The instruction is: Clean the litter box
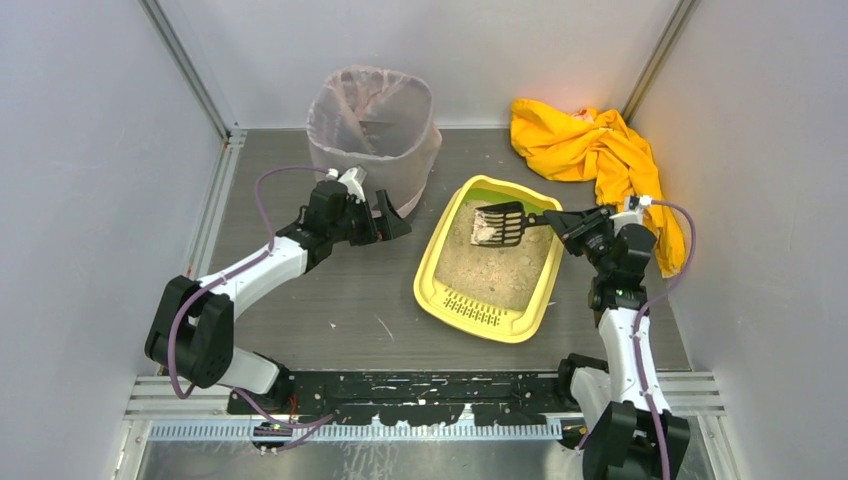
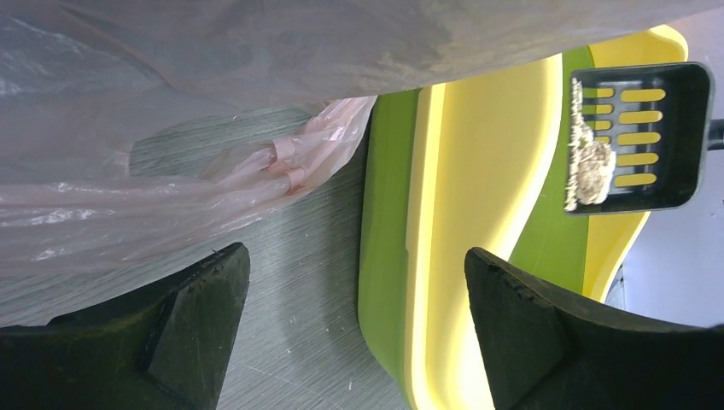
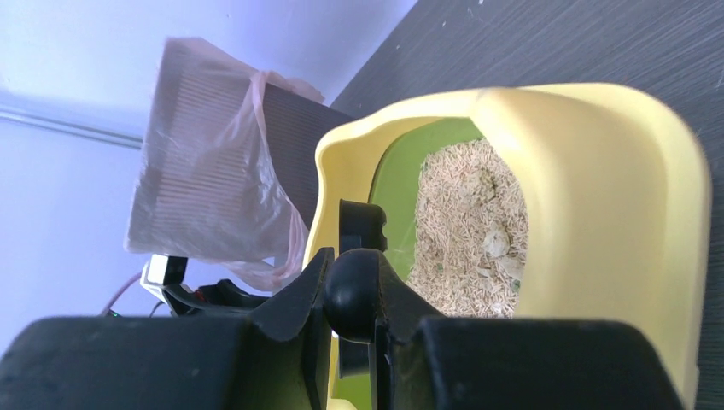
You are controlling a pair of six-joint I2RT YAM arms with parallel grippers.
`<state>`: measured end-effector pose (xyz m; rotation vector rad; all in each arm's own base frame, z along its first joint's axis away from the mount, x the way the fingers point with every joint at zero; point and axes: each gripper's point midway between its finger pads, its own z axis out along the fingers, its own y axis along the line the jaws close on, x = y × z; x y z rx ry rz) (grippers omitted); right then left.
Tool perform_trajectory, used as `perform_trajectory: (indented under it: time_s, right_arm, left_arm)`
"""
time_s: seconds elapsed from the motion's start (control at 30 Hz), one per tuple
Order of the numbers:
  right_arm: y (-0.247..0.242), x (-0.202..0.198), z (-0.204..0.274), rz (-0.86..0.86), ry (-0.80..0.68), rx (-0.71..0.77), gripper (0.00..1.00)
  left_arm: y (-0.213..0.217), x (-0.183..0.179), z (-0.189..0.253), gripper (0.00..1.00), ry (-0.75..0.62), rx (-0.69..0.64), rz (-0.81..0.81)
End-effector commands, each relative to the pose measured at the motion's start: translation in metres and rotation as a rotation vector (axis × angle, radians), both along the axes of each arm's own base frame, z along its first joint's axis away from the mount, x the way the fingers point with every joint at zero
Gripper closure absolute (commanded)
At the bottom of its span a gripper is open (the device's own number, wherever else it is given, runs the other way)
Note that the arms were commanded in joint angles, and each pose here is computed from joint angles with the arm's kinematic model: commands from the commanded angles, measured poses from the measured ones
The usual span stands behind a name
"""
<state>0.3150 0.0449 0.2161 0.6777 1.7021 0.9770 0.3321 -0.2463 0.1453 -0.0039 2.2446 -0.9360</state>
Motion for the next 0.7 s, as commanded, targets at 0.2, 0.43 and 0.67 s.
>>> perform_trajectory:
  time_s: [0.2, 0.43, 0.67]
  right_arm:
    - [-0.015, -0.01, 0.036, 0.046, -0.152, 0.088, 0.99]
    - [-0.01, -0.007, 0.022, 0.094, -0.15, 0.196, 0.99]
    - [-0.023, -0.007, 0.03, 0.096, -0.196, 0.321, 0.99]
  left_arm:
    - [0.003, 0.005, 0.022, 0.04, -0.068, -0.023, -0.005]
    - [0.001, 0.004, 0.024, 0.04, -0.07, -0.034, -0.009]
    - [-0.001, 0.004, 0.022, 0.04, -0.058, -0.042, -0.018]
